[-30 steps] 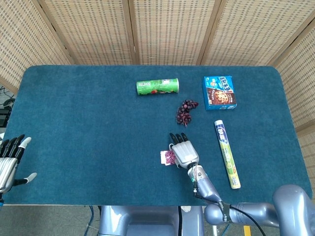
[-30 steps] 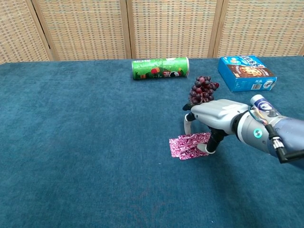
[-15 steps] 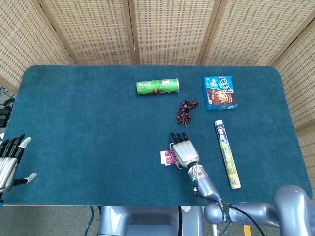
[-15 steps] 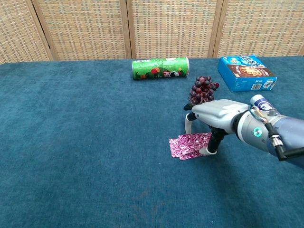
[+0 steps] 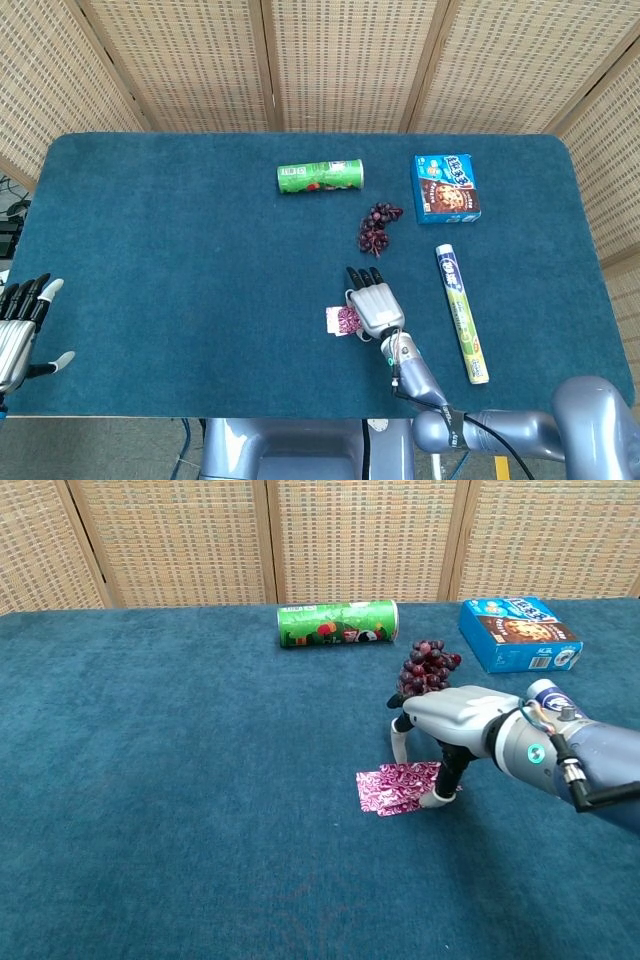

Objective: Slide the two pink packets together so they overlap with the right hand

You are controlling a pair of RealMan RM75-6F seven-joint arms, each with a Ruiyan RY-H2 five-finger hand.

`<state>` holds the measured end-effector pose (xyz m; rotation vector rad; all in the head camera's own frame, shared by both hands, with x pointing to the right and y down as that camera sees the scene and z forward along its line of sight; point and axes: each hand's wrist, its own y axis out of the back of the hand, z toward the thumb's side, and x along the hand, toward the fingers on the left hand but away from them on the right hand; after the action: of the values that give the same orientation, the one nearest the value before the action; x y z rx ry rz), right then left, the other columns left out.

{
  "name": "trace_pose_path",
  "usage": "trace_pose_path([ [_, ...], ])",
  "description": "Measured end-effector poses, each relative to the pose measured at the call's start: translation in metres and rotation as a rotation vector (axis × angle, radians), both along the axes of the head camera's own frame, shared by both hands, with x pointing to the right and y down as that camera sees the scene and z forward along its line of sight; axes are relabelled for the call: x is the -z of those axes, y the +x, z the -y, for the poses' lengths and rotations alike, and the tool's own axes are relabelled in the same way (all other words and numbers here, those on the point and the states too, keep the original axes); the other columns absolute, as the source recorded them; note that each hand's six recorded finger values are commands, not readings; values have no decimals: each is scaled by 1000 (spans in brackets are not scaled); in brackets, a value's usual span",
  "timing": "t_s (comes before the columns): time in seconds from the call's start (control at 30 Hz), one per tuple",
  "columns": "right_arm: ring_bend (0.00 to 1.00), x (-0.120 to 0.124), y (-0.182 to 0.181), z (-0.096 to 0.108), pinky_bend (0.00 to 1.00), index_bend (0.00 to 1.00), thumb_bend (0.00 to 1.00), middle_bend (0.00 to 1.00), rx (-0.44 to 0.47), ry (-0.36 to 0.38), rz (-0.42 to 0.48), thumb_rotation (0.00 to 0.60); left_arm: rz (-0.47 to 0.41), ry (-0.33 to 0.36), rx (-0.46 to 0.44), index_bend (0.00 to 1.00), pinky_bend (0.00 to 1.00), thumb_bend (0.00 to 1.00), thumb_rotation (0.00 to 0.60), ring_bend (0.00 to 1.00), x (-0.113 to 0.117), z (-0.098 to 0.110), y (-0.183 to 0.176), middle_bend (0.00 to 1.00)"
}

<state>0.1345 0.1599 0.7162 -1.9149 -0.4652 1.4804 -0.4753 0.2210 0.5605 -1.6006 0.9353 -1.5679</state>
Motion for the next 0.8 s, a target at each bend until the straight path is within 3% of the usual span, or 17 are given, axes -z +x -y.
trace_pose_path([
  [0.43,0,1,-2,-1,0,320,240,0,7,-1,-5,600,-2,0,0,0,0,0,600,0,0,0,0,0],
  [0.8,0,2,-3,-2,0,299,234,0,12,-2,-4,600,-2,0,0,0,0,0,600,0,0,0,0,0],
])
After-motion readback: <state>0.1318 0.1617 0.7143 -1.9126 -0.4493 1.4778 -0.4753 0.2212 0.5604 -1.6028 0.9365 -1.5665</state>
